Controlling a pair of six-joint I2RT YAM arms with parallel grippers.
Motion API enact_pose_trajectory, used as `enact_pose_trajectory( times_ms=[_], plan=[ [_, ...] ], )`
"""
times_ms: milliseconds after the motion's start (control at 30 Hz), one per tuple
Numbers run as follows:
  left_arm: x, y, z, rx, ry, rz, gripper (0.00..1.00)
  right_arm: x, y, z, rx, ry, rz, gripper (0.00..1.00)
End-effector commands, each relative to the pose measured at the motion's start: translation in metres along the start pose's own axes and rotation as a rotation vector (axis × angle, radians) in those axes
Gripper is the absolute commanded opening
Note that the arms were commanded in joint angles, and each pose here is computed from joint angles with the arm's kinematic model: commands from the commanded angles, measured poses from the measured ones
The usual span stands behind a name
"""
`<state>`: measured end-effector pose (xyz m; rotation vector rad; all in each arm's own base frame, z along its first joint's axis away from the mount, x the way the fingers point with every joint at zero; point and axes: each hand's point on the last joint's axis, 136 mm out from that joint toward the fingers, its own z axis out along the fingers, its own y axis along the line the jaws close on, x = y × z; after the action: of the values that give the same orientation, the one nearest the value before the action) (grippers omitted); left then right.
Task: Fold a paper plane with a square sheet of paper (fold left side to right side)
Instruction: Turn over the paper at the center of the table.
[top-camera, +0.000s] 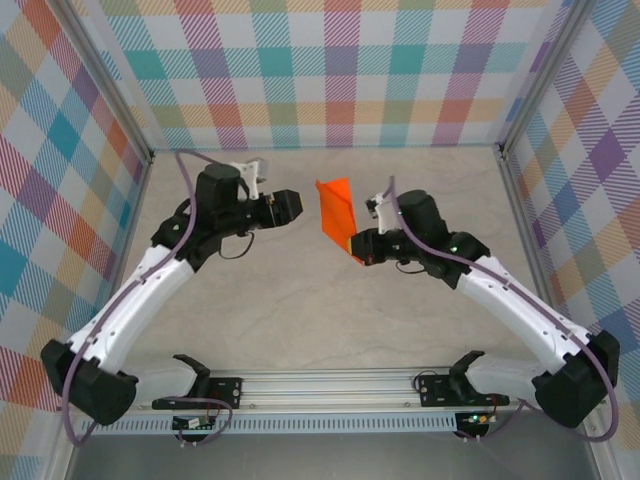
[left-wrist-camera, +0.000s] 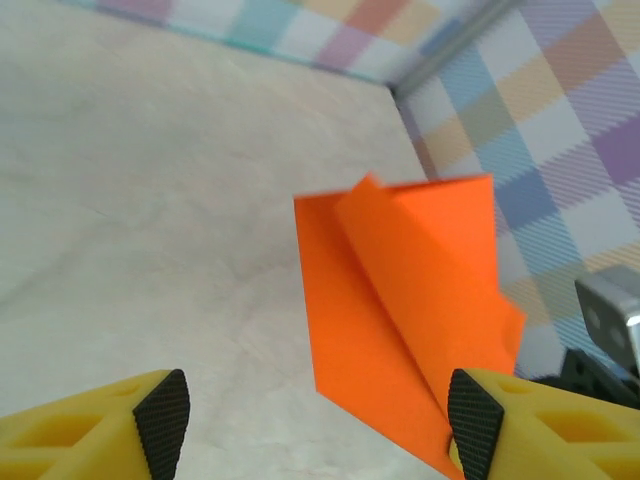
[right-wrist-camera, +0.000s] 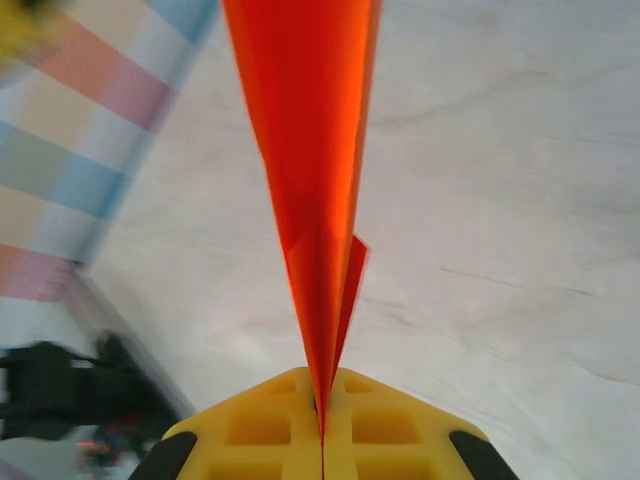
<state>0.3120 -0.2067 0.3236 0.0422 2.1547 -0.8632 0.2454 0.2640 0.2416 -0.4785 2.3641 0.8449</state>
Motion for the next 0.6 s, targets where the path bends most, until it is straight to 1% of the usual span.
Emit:
enact_pose_trajectory(
  times_ms=[0,100,167,267,367,467,567],
  plan=[
    [-0.014,0.039,-0.044,-0.233,-0.163,0.036,0.73,0.04,-0.074,-0.007,0.59,0.231,-0.241,0.04],
    [-0.023,0.053,-0.079,-0.314,-0.292,0.011,0.75,0.041,-0.084,-0.003,0.828,0.329,-0.377,0.04],
    [-0.025,0.06,-0.096,-0.351,-0.35,0.002,0.76,0.037,-0.086,0.002,0.955,0.365,-0.459,0.04],
    [-0.027,0.068,-0.119,-0.399,-0.413,-0.008,0.78,0.033,-0.084,0.013,1.102,0.42,-0.572,0.05],
    [-0.025,0.071,-0.131,-0.416,-0.439,-0.011,0.79,0.038,-0.084,0.03,1.187,0.504,-0.658,0.05],
    [-0.024,0.073,-0.134,-0.419,-0.446,-0.013,0.8,0.048,-0.085,0.051,1.26,0.589,-0.749,0.05],
    [-0.024,0.073,-0.135,-0.422,-0.449,-0.013,0.8,0.062,-0.089,0.07,1.299,0.672,-0.818,0.06]
  ],
)
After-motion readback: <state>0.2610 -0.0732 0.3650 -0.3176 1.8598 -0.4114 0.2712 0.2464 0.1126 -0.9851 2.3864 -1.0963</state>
